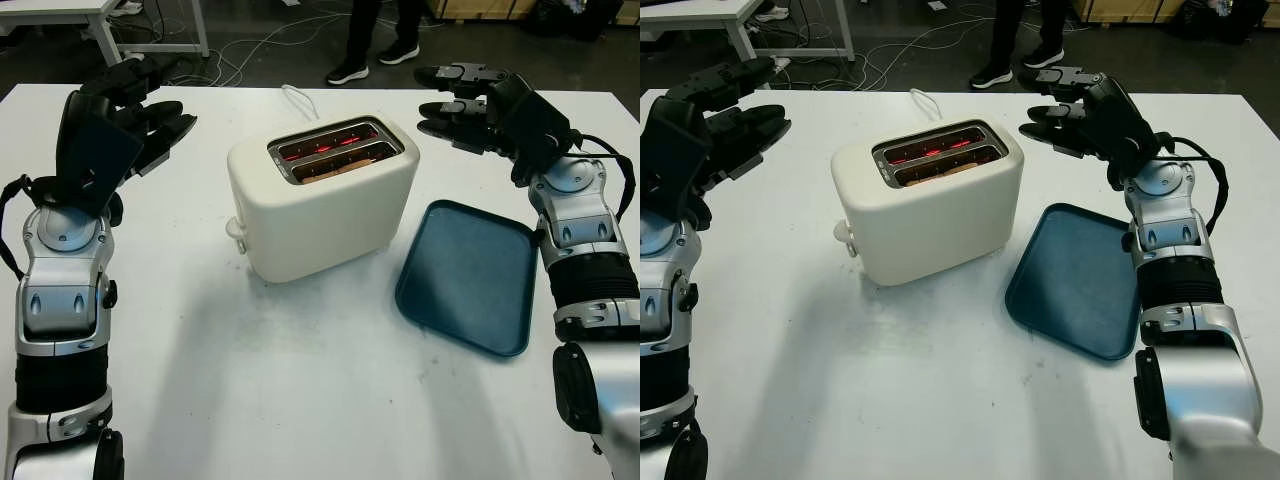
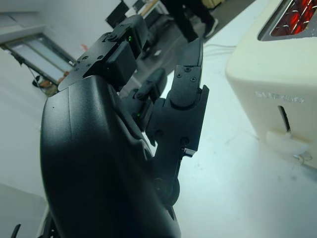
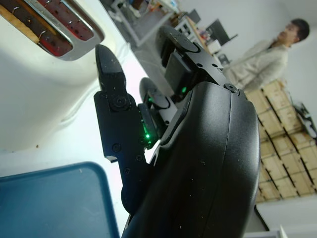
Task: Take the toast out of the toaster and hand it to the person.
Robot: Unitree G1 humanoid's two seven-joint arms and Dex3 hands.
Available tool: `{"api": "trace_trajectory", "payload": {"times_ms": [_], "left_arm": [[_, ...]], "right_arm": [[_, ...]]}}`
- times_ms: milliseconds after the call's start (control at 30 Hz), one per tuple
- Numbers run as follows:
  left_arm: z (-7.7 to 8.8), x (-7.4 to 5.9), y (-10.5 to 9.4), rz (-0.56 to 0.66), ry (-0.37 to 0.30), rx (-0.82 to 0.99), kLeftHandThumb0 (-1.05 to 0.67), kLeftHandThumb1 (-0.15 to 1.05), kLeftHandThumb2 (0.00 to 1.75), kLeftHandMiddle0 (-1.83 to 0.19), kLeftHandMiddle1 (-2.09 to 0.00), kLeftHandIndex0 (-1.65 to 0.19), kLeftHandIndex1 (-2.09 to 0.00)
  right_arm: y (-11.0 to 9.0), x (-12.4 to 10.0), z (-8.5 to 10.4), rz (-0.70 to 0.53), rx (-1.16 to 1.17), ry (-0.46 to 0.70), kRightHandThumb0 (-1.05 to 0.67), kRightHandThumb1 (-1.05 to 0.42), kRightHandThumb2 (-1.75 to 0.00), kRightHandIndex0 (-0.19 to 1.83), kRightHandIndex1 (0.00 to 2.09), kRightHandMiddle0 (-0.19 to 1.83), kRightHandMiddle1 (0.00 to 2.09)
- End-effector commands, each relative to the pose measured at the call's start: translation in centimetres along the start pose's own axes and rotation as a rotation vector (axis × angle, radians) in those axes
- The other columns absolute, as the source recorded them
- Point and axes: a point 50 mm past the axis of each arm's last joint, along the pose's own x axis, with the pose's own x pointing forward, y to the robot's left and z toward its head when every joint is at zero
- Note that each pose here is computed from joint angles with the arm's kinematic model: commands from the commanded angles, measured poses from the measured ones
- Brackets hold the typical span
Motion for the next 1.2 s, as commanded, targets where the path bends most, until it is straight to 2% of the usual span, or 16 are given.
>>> {"api": "trace_trajectory", "payload": {"times_ms": [0, 467, 933, 1167], "left_arm": [[0.06, -0.01, -0.04, 0.002, -0.002, 0.01, -0.31, 0.92, 0.04, -0.64, -0.24, -0.64, -0.01], [0.01, 0.05, -0.07, -0.002, -0.005, 0.0, -0.3, 0.92, 0.04, -0.61, -0.32, -0.64, -0.01], [0.31, 0.18, -0.01, -0.001, -0.029, -0.001, -0.29, 0.92, 0.03, -0.57, -0.41, -0.65, -0.02], [0.09, 0.21, -0.11, -0.003, -0.011, -0.012, -0.3, 0.92, 0.05, -0.52, -0.47, -0.64, -0.01]], "right_arm": [[-0.16, 0.02, 0.24, -0.011, 0.012, -0.013, -0.33, -0.88, 0.0, 0.68, 0.02, 0.62, 0.0], [-0.07, -0.05, 0.49, -0.008, -0.024, -0.008, -0.37, -0.88, 0.0, 0.68, 0.02, 0.62, 0.0], [-0.2, -0.02, 0.69, -0.018, -0.017, -0.01, -0.3, -0.89, 0.0, 0.68, 0.02, 0.63, 0.0], [-0.18, -0.08, 0.46, -0.02, -0.004, -0.004, -0.29, -0.89, 0.0, 0.66, 0.0, 0.61, 0.0]]}}
